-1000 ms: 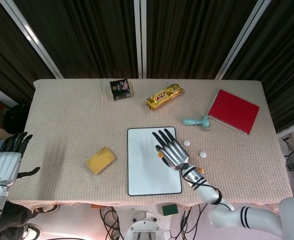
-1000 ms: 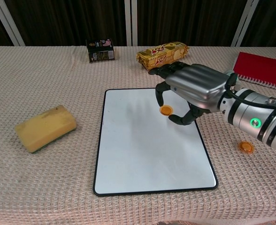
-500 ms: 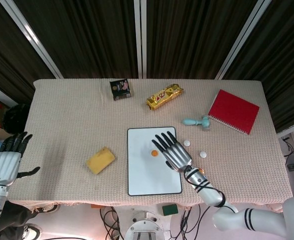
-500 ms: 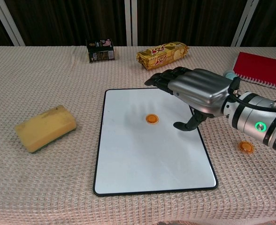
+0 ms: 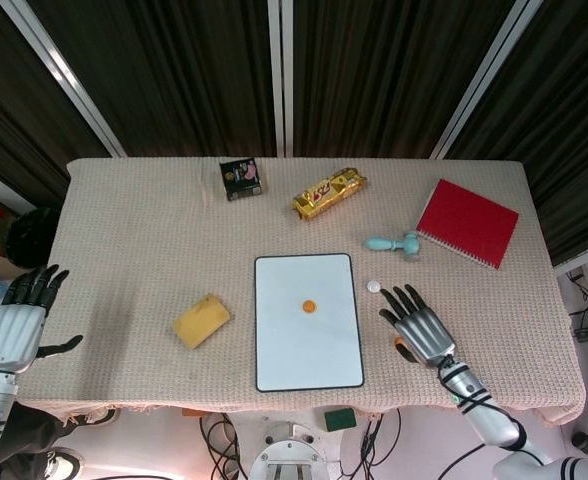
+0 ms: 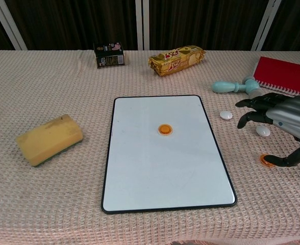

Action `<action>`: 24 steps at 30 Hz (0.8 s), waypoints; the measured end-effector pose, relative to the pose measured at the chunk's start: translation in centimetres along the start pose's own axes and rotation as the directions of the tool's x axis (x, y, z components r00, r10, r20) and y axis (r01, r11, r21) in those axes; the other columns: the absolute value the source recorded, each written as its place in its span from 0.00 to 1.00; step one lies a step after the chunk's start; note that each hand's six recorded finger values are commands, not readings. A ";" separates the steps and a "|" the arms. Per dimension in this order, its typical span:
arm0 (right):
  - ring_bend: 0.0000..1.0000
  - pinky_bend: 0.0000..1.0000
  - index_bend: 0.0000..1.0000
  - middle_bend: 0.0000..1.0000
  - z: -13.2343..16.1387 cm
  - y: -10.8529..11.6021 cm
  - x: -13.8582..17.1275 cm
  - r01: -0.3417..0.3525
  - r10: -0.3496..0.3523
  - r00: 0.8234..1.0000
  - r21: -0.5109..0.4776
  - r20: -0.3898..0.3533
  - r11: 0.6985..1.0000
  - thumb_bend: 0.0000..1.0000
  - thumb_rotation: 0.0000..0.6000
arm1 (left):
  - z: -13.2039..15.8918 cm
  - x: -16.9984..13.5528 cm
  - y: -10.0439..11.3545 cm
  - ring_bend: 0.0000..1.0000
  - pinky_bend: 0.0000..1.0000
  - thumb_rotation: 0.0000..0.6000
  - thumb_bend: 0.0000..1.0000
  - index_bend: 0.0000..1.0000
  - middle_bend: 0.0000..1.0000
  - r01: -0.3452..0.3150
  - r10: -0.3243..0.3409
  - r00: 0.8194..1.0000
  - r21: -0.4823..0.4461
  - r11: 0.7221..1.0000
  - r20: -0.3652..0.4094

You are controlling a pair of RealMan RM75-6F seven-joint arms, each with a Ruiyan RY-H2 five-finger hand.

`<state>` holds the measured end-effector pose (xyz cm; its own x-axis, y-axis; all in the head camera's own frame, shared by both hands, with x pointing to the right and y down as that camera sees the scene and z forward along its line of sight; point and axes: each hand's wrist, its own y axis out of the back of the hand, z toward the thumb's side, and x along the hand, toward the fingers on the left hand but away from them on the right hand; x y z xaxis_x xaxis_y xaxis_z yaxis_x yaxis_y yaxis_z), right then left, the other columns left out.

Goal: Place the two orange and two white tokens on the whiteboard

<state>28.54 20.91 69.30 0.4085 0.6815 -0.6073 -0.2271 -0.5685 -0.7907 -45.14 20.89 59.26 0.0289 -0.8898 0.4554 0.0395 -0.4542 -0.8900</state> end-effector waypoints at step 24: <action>0.00 0.00 0.45 0.00 -0.3 -2.3 0.8 -0.045 0.045 0.999 0.049 0.015 0.998 0.33 1.00 | -0.1 0.0 0.2 0.00 0.10 0.80 0.09 0.08 0.04 -0.012 0.012 1.000 -0.005 1.000 0.006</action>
<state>29.67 22.65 70.64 0.3846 0.6623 -0.6430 -0.2885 -0.5754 -0.7653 -45.22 20.83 59.09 0.0353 -0.8951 0.4446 0.0341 -0.4435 -0.8956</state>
